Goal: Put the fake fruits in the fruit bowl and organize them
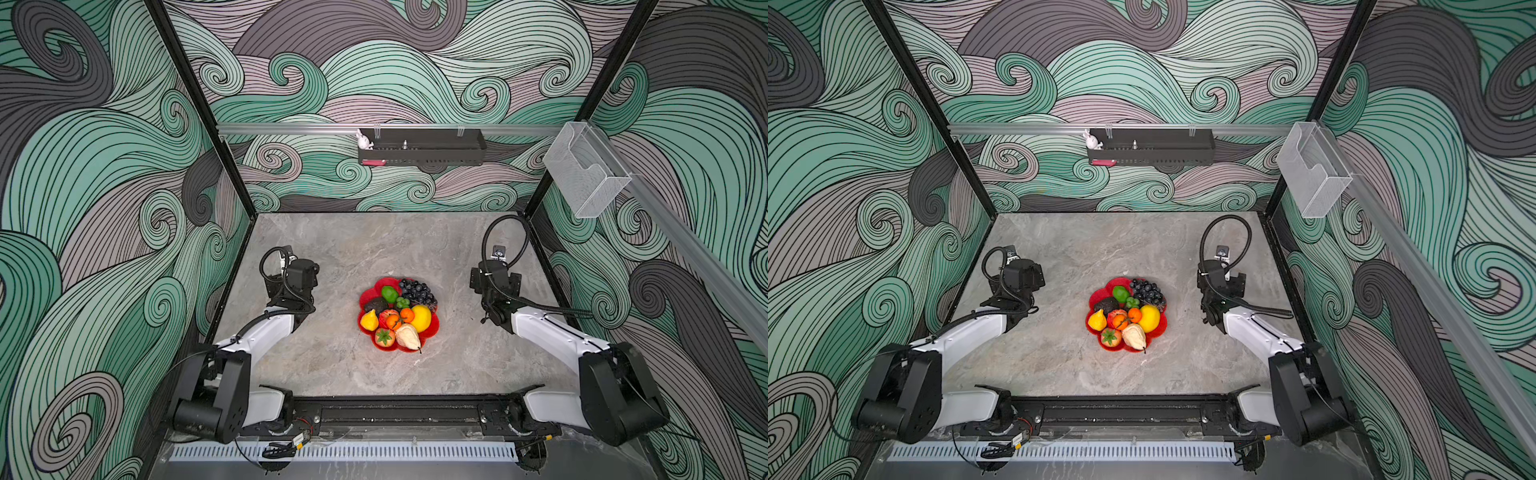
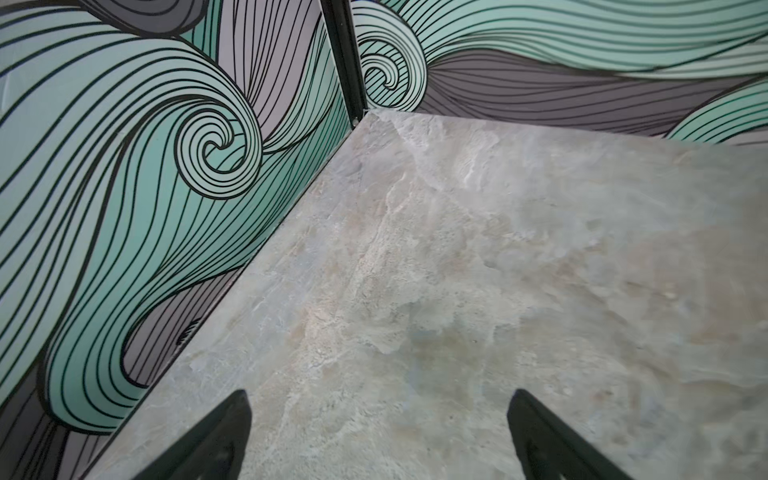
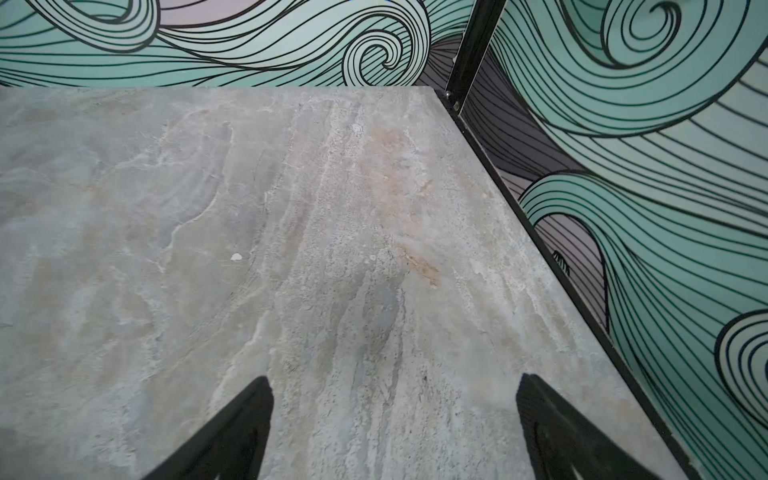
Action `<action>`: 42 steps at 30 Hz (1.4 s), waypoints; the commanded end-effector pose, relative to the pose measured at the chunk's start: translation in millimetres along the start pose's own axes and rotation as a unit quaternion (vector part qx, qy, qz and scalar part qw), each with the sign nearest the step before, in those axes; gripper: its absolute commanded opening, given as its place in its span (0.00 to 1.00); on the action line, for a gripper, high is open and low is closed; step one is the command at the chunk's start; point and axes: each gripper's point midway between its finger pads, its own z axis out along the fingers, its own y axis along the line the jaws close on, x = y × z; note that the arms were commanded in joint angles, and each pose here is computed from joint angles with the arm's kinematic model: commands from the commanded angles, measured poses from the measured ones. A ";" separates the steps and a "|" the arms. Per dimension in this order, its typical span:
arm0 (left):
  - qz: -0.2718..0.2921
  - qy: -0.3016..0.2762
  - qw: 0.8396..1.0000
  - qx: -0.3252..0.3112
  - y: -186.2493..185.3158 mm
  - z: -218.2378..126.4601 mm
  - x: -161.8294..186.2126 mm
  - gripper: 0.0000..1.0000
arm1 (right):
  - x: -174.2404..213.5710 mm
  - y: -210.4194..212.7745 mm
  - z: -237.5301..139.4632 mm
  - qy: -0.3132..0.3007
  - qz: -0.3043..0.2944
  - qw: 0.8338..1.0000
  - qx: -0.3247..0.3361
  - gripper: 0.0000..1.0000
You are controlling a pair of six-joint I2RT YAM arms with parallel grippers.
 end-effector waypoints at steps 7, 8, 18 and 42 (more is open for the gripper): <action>0.047 -0.025 0.998 0.018 -0.4 27.3 10.2 0.99 | 3.9 8.9 24.6 -0.081 -0.042 0.995 -0.037 0.97; 0.036 -0.018 0.999 0.037 -2.3 29.6 11.1 0.99 | 8.0 8.5 26.7 -0.092 -0.035 0.994 -0.044 0.98; -0.020 -0.035 0.990 0.135 -11.2 47.1 31.6 0.99 | 18.5 10.6 36.3 -0.103 0.019 0.984 -0.143 1.00; -0.030 -0.018 0.991 0.128 -8.9 46.5 32.2 0.99 | 24.0 0.0 45.3 -0.074 0.039 0.989 -0.118 0.99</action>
